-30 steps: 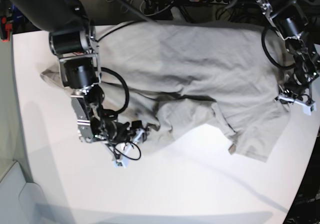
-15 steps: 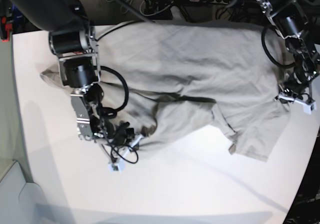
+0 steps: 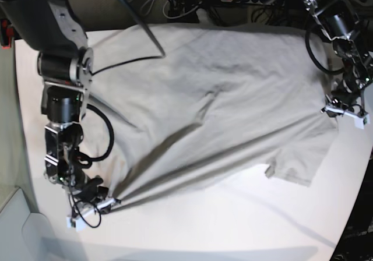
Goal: Layout the t-shirt on the table in an organized manner, then fold the t-shirt properly
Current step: 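Grasp the corner with the right gripper and pull it outward, then release the corner and raise the right gripper off the shirt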
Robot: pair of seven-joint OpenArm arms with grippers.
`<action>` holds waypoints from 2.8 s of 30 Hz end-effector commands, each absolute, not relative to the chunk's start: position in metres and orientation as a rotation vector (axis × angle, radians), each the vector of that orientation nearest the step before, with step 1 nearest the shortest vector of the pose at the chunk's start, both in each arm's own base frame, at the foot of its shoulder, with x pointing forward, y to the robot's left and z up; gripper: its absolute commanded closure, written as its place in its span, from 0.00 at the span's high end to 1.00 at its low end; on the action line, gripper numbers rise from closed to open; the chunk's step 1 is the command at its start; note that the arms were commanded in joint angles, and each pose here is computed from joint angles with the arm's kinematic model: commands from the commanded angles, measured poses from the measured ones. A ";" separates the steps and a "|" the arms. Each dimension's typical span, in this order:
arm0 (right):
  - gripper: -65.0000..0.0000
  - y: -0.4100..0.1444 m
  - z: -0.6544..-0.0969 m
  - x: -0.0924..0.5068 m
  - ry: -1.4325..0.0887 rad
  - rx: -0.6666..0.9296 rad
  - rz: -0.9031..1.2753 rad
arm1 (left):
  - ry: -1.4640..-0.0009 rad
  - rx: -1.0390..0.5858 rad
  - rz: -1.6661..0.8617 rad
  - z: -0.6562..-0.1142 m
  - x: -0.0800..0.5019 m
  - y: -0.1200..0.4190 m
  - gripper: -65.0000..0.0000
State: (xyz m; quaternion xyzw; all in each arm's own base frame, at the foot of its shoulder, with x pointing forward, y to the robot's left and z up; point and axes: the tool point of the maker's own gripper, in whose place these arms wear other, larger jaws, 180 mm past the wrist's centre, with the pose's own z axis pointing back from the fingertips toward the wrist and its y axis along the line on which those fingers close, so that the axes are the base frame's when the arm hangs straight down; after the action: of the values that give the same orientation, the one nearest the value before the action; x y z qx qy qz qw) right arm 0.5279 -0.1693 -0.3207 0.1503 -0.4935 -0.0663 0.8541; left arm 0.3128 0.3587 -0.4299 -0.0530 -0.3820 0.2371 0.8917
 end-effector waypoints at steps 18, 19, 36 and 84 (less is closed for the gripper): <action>0.00 -0.192 -0.285 0.544 -1.139 0.290 -0.151 | -0.792 -0.086 0.475 -0.422 0.315 0.366 0.00; 0.00 -0.192 -0.289 0.542 -1.133 0.290 -0.152 | -0.792 -0.086 0.475 -0.422 0.315 0.366 0.00; 0.06 -0.208 -0.349 0.502 -1.008 0.249 -0.168 | -0.789 -0.085 0.475 -0.423 0.314 0.366 0.00; 0.48 -0.161 -0.364 0.263 -0.831 0.141 0.100 | -1.142 -0.182 0.295 -0.279 0.516 0.327 0.01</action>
State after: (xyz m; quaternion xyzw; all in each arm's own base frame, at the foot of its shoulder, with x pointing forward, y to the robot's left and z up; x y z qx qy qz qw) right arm 0.2537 -0.1597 -0.3775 0.0691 -0.3762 0.0443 0.9229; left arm 0.4995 0.3145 -0.3193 -0.0905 -0.4903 0.1397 0.8555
